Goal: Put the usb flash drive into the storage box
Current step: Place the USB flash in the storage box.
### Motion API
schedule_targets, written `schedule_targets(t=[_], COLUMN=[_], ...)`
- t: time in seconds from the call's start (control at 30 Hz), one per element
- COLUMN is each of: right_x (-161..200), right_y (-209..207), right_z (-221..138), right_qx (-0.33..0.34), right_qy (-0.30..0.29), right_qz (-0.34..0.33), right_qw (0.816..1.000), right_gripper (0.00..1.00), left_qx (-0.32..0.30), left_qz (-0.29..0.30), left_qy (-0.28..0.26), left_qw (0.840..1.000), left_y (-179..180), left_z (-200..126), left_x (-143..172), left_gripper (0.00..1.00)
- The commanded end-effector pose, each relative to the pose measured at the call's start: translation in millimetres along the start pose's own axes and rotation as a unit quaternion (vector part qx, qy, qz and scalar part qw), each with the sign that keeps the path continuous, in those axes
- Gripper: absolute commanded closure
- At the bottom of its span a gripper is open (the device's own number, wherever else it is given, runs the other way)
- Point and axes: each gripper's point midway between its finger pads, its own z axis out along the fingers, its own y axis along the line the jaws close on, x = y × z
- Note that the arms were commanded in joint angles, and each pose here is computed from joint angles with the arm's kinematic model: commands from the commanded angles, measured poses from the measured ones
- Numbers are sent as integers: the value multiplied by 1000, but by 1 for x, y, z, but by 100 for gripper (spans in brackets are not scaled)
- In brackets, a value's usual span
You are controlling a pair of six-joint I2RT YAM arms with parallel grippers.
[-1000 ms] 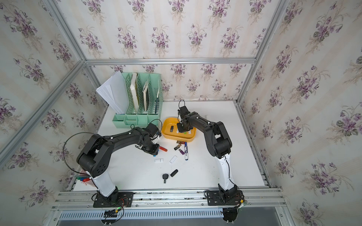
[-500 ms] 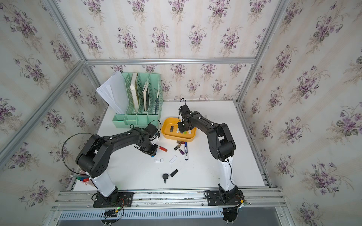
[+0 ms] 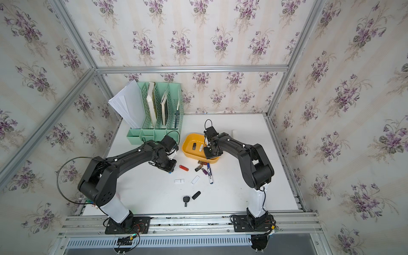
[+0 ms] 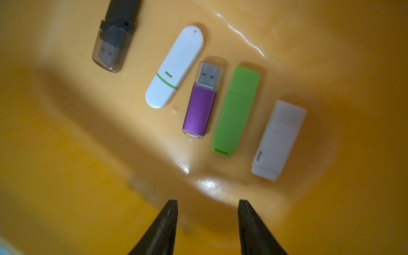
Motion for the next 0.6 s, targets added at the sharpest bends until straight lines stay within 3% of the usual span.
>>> schedule_targets(t=[0.0,0.17,0.33,0.57], right_x=[7,3,-26,-29], right_y=[19,25,23,-5], right_z=[-1,-13,-57,-98], right_qx=[-11,-8,5,47], right_qy=[5,-15,-86,-121], right_qz=[-13,-7,17,58], right_qw=[1000,1000,996,990], right_gripper=[50,50,49,47], left_qx=[-10,-4,11,30], left_qz=[7,9,18,36], left_qy=[-1,-28,-43,-64], left_qw=[1000,1000,999,997], left_y=[2,-3,-14,-32], left_z=[-17,-40,-55,-66], left_x=[0,-14,-30,-60], left_gripper=[76,76,76,76])
